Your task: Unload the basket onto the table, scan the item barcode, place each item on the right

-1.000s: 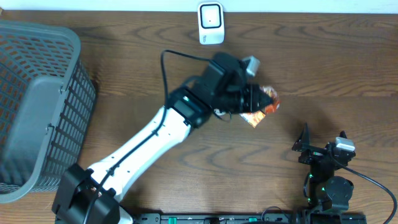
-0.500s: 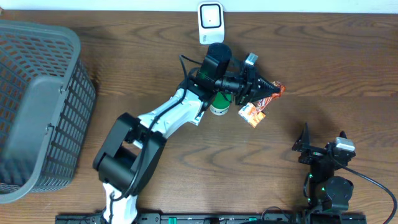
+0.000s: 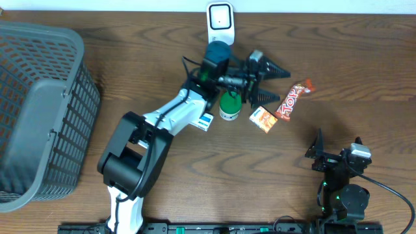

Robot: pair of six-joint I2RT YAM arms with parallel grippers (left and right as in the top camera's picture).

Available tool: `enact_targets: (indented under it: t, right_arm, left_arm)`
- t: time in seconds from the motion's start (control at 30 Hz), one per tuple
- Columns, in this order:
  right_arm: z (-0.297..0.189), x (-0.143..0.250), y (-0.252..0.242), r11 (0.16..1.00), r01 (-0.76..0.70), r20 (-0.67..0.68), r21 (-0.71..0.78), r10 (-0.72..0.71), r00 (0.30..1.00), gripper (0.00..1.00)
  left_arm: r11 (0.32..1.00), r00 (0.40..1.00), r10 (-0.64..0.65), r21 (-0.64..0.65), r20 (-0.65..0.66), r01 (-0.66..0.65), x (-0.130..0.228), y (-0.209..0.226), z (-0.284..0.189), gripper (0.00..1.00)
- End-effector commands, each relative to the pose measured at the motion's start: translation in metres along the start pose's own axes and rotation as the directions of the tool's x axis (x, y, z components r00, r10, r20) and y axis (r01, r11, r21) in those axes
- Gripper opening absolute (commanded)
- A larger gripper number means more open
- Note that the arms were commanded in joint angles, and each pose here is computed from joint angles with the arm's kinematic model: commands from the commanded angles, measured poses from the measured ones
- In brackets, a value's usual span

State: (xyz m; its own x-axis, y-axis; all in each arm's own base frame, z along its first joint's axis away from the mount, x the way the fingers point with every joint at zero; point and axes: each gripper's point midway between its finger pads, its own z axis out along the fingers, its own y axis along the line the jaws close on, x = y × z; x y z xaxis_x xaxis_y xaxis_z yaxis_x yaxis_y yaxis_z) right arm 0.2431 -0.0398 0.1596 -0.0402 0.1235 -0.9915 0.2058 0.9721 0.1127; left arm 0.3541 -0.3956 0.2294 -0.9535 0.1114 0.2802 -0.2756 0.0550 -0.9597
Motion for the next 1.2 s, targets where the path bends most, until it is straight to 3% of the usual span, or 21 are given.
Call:
enact_targets:
  t: [0.0,0.2,0.43,0.77,0.87,0.97,1.07,1.1,1.13,1.17]
  right_arm:
    - [0.0,0.001,0.0,1.0,0.007,-0.001,-0.001,-0.007,1.0,0.99]
    - [0.0,0.001,0.0,1.0,0.007,-0.002,-0.001,-0.007,1.0,0.99]
    - [0.0,0.001,0.0,1.0,0.007,-0.002,-0.001,-0.007,1.0,0.99]
    - [0.0,0.001,0.0,1.0,0.007,-0.002,-0.001,-0.007,1.0,0.99]
    - [0.0,0.001,0.0,1.0,0.007,-0.002,-0.001,-0.007,1.0,0.99]
    - [0.0,0.001,0.0,1.0,0.007,-0.002,-0.001,-0.007,1.0,0.99]
    - [0.0,0.001,0.0,1.0,0.007,-0.002,-0.001,-0.007,1.0,0.99]
    - [0.0,0.001,0.0,1.0,0.007,-0.002,-0.001,-0.007,1.0,0.99]
    - [0.0,0.001,0.0,1.0,0.007,-0.002,-0.001,-0.007,1.0,0.99]
    - [0.0,0.001,0.0,1.0,0.007,-0.002,-0.001,-0.007,1.0,0.99]
  left_arm:
    - [0.987,0.99,0.141,0.07,0.006,-0.142,-0.002,-0.029,-0.02,0.85]
    - [0.908,0.914,0.403,0.104,0.046,-0.405,-0.005,-0.053,-0.033,0.85]
    - [0.868,0.87,0.485,0.07,0.091,-0.491,-0.02,-0.082,-0.047,0.85]
    - [0.709,0.721,0.687,0.136,0.089,-0.692,0.079,-0.182,-0.032,0.85]
    - [0.739,0.715,0.661,-0.033,0.226,-0.673,0.067,-0.18,-0.041,0.85]
    - [0.74,0.617,0.672,-0.399,0.409,-0.542,0.046,-0.154,-0.081,0.85]
    - [0.65,0.469,0.752,-0.639,0.463,-0.412,0.048,-0.143,-0.125,0.86]
    - [0.594,0.405,0.79,-0.739,0.46,-0.319,0.052,-0.136,-0.154,0.86]
    - [0.568,0.38,0.805,-0.777,0.455,-0.272,0.054,-0.133,-0.168,0.86]
    - [0.492,0.323,0.842,-0.86,0.431,-0.133,0.058,-0.122,-0.204,0.86]
